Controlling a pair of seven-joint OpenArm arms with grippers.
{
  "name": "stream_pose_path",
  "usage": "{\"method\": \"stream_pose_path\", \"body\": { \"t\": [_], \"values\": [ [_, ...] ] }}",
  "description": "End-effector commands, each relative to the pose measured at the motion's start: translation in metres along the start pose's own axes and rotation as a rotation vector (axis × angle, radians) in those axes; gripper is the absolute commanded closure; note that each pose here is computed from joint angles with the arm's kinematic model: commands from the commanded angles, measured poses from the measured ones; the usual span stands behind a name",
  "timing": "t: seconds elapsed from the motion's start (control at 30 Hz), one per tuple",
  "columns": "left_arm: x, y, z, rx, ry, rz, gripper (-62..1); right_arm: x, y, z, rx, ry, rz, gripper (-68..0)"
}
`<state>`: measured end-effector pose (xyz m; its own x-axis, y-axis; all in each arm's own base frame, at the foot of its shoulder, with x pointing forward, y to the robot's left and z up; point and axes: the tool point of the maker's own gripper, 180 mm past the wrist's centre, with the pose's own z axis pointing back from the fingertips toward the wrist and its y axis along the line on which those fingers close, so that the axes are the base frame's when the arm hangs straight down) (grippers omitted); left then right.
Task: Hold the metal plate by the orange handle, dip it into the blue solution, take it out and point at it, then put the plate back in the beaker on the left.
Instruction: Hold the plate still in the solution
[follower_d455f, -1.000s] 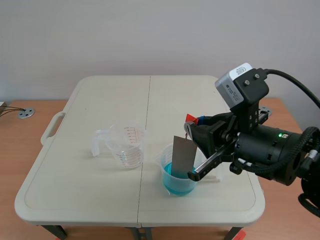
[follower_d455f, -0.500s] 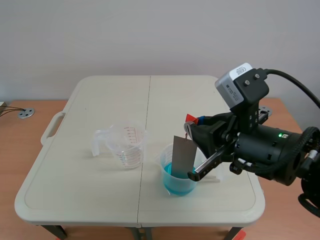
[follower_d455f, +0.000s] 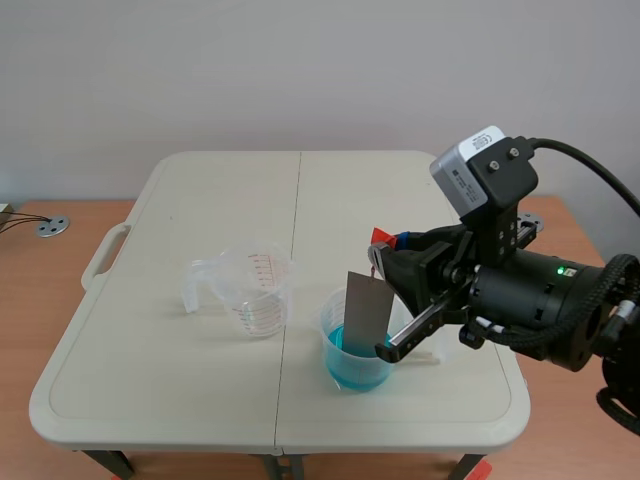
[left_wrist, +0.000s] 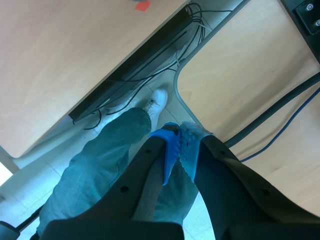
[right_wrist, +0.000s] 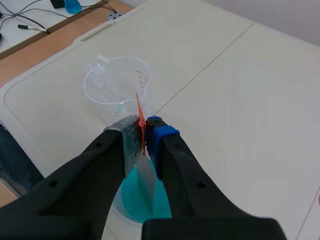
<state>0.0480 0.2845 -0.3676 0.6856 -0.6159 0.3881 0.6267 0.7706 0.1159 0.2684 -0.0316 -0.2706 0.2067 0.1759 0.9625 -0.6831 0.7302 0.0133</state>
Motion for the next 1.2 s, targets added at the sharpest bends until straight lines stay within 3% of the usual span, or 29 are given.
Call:
{"method": "stream_pose_path", "body": {
  "t": [0.0,0.27,1.17],
  "values": [
    [0.006,-0.002,0.0,-0.003,-0.022,0.007,-3.4,-0.004,0.0,0.001,0.004,0.007,0.0,-1.5],
    [0.006,-0.002,0.0,-0.003,-0.023,0.007,-3.4,0.005,-0.001,0.002,0.001,-0.018,0.01,-1.5],
    [0.008,-0.002,-0.001,-0.002,-0.03,0.006,-3.4,0.07,0.004,0.015,-0.017,-0.102,0.158,-1.5]
  ]
}}
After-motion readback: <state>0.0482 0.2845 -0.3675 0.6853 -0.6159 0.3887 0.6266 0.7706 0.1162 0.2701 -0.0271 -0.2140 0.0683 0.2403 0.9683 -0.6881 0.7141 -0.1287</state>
